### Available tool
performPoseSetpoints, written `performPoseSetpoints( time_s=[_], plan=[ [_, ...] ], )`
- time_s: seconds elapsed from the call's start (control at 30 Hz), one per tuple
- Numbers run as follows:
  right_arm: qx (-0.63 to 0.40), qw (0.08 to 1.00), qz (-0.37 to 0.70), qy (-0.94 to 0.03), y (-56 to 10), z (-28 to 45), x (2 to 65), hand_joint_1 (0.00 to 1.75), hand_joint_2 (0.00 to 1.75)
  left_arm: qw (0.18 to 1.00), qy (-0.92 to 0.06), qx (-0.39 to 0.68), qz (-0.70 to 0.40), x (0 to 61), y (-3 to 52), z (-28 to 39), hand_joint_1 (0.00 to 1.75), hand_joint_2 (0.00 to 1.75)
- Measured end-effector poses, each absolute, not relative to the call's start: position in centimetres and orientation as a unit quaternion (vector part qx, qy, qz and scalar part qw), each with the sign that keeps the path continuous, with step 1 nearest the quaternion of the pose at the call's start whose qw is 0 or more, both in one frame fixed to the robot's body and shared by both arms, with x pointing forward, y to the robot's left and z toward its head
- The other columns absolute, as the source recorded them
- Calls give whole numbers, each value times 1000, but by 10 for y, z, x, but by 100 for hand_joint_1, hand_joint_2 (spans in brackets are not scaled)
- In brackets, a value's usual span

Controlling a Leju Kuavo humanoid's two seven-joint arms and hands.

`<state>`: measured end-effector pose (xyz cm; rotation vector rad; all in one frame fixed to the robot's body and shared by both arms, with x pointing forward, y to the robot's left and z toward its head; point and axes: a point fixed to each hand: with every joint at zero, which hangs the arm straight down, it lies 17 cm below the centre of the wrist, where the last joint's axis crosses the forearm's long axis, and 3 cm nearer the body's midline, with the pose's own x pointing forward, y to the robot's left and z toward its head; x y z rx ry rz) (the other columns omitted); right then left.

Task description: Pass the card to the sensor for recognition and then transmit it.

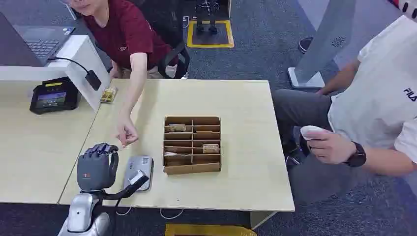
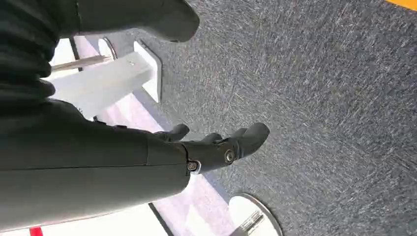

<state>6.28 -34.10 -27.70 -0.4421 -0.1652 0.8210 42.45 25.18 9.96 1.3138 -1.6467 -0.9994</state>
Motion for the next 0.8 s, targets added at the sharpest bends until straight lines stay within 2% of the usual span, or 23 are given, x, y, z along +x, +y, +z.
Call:
performPoseSetpoints(
  time_s=[0.8],
  plan=[
    [-213, 889, 397, -80, -341, -277, 63, 0, 175, 403, -655, 510, -385, 424, 253, 99, 175, 175]
  ],
)
